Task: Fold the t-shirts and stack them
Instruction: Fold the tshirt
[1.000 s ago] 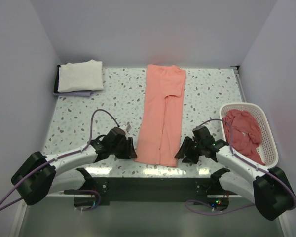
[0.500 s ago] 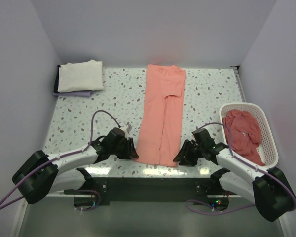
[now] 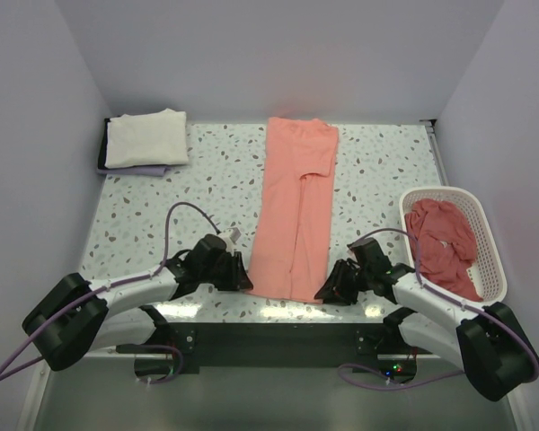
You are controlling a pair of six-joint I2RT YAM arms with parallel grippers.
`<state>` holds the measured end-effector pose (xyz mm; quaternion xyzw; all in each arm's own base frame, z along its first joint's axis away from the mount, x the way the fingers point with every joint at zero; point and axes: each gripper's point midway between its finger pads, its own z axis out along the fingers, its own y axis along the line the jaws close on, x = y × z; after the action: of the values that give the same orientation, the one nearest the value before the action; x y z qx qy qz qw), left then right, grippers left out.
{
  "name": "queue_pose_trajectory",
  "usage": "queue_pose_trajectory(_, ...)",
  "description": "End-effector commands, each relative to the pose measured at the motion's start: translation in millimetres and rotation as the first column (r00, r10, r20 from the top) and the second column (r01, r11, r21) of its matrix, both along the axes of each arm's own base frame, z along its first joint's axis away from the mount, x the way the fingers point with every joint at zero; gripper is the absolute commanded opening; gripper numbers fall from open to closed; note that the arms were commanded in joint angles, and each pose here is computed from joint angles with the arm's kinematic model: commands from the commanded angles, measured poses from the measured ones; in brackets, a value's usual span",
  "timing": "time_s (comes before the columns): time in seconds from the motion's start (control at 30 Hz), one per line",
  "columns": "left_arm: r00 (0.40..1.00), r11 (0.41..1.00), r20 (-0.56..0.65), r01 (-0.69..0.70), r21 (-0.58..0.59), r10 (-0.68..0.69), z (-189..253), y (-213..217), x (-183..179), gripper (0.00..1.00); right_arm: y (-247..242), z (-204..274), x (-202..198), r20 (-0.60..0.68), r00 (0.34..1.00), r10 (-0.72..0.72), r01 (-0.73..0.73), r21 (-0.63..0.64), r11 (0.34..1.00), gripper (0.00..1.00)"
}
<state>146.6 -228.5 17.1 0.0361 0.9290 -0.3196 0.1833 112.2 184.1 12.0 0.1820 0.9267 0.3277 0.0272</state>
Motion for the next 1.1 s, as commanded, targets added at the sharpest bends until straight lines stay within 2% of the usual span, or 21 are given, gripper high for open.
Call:
queue_pose_trajectory(0.0,0.998,0.999,-0.063,0.003,0.045,0.0,-19,12,-15,0.32,-34,-38,-32,-0.111,0.994,-0.019,-0.002,-0.184,0.983,0.31)
queue_pose_trajectory(0.13,0.997,0.999,-0.073,0.013,0.034,-0.011,-20,11,-19,0.28,-36,-37,-34,-0.114,0.993,-0.009,-0.014,-0.193,0.981,0.29)
queue_pose_trajectory(0.2,0.997,0.999,-0.08,0.015,0.033,-0.012,-21,11,-22,0.26,-36,-35,-33,-0.105,0.994,0.0,-0.02,-0.191,0.981,0.23)
queue_pose_trajectory(0.37,0.997,1.0,-0.081,0.022,0.008,-0.022,-20,6,-28,0.13,-36,-31,-33,-0.107,0.994,0.015,-0.036,-0.194,0.98,0.04)
queue_pose_trajectory(0.43,0.996,1.0,-0.088,0.021,0.0,-0.021,-21,5,-33,0.09,-37,-29,-33,-0.1,0.994,0.033,-0.053,-0.2,0.978,0.01)
queue_pose_trajectory(0.6,0.995,0.999,-0.096,0.033,-0.015,-0.035,-19,1,-45,0.0,-40,-18,-40,-0.105,0.991,0.088,-0.108,-0.205,0.973,0.0)
queue_pose_trajectory(0.8,0.995,0.997,-0.089,0.045,-0.058,-0.05,-5,-9,-54,0.0,-45,7,-46,-0.065,0.989,0.135,-0.146,-0.207,0.967,0.0)
queue_pose_trajectory(0.97,0.999,0.997,-0.006,0.041,-0.059,-0.042,20,-20,-33,0.0,-40,43,-9,0.101,0.986,0.135,-0.109,-0.231,0.967,0.0)
queue_pose_trajectory(1.07,0.998,0.997,0.062,0.033,-0.076,-0.029,49,-40,-5,0.0,-31,59,20,0.168,0.976,0.136,-0.093,-0.239,0.967,0.0)
